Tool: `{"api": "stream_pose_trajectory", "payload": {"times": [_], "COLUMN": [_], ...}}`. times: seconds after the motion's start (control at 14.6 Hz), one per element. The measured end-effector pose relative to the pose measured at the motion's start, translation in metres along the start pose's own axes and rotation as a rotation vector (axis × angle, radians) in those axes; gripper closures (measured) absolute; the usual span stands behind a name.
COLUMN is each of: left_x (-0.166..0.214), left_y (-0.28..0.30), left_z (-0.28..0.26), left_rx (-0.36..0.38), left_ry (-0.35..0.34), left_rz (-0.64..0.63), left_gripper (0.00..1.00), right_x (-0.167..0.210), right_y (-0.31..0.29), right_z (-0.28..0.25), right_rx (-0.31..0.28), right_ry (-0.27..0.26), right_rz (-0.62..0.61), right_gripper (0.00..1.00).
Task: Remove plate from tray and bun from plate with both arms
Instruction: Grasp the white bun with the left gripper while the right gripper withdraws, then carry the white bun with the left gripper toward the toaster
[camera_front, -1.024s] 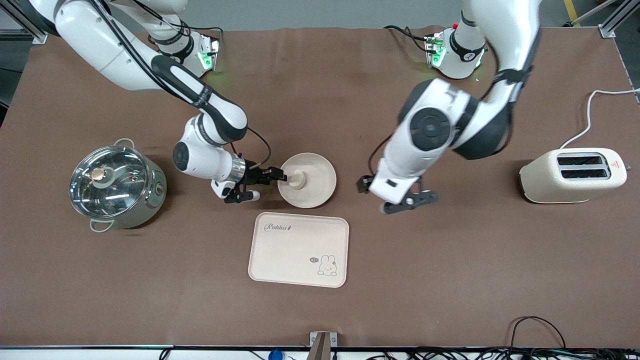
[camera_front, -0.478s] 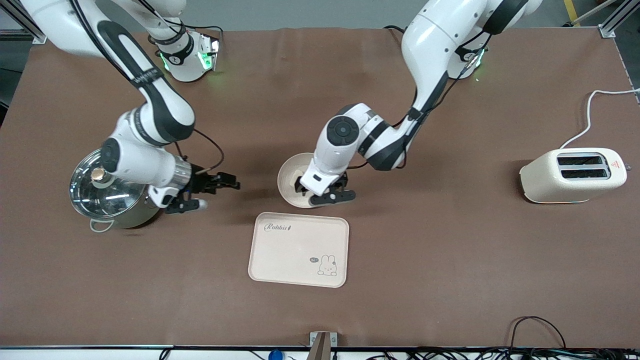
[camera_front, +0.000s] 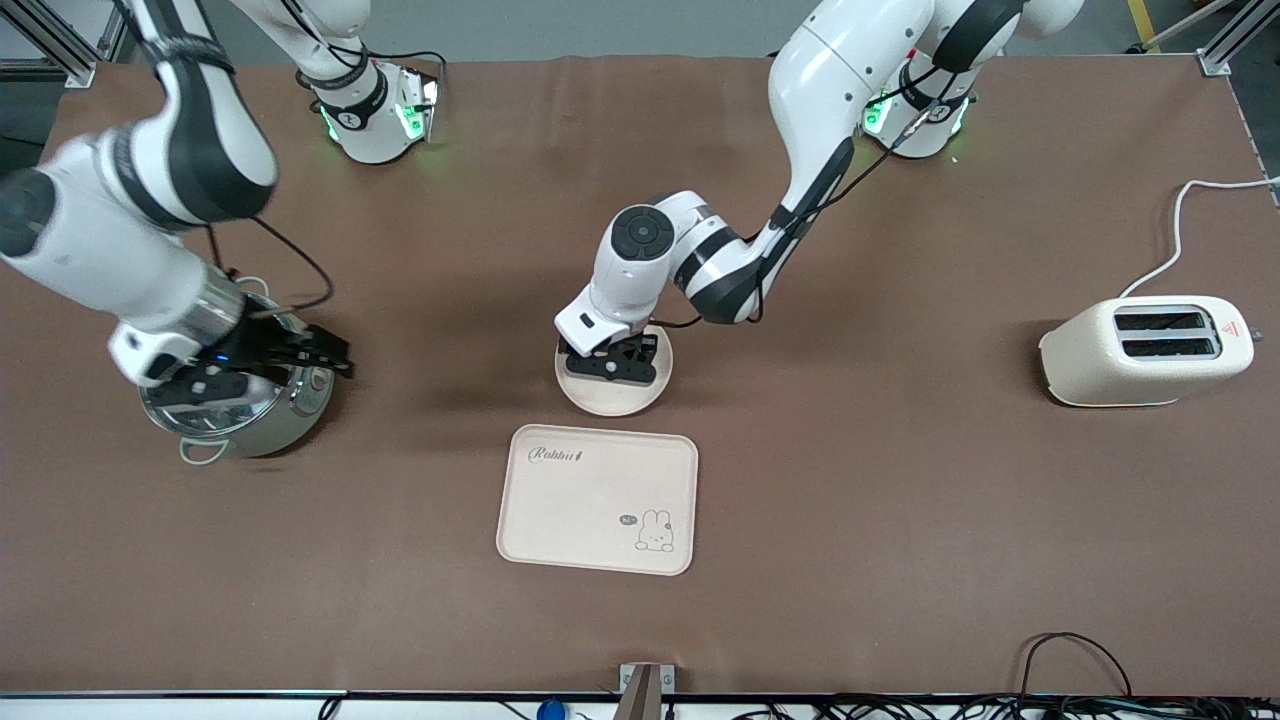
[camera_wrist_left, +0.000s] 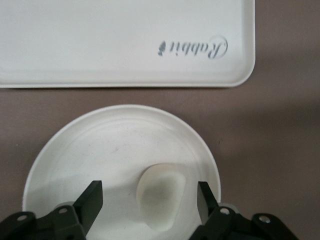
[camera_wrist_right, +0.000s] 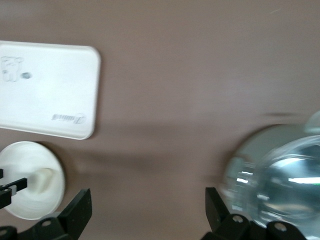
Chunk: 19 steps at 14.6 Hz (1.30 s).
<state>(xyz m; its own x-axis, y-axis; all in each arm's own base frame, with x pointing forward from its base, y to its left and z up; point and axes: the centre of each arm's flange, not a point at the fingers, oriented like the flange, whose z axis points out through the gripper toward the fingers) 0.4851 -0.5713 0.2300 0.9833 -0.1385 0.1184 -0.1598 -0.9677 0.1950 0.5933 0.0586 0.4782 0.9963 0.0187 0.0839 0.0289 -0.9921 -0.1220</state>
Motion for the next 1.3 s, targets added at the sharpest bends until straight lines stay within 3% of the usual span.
{"api": "stream_pose_trajectory", "payload": {"times": [0.2, 0.68, 0.82, 0.89, 1.3], "left_x": [-0.019, -0.021, -0.021, -0.021, -0.01], "left_y": [0.009, 0.007, 0.006, 0.006, 0.01], "left_z": [0.028, 0.04, 0.042, 0.042, 0.028], "left_rx": [0.008, 0.025, 0.028, 0.028, 0.011], "left_ry": [-0.015, -0.016, -0.016, -0.016, 0.011], "left_rz": [0.061, 0.086, 0.088, 0.088, 0.07], "left_gripper": [0.23, 0.33, 0.49, 0.57, 0.62], "right_x": [0.004, -0.012, -0.026, -0.03, -0.033], "right_y": [0.042, 0.07, 0.073, 0.07, 0.063], "right_z": [-0.061, -0.183, -0.213, -0.22, -0.216], "right_rx": [-0.088, -0.167, -0.184, -0.191, -0.194], "right_ry": [0.03, 0.015, 0.013, 0.015, -0.008], "right_rz": [0.043, 0.102, 0.122, 0.123, 0.073], "right_gripper": [0.0, 0.0, 0.0, 0.0, 0.0]}}
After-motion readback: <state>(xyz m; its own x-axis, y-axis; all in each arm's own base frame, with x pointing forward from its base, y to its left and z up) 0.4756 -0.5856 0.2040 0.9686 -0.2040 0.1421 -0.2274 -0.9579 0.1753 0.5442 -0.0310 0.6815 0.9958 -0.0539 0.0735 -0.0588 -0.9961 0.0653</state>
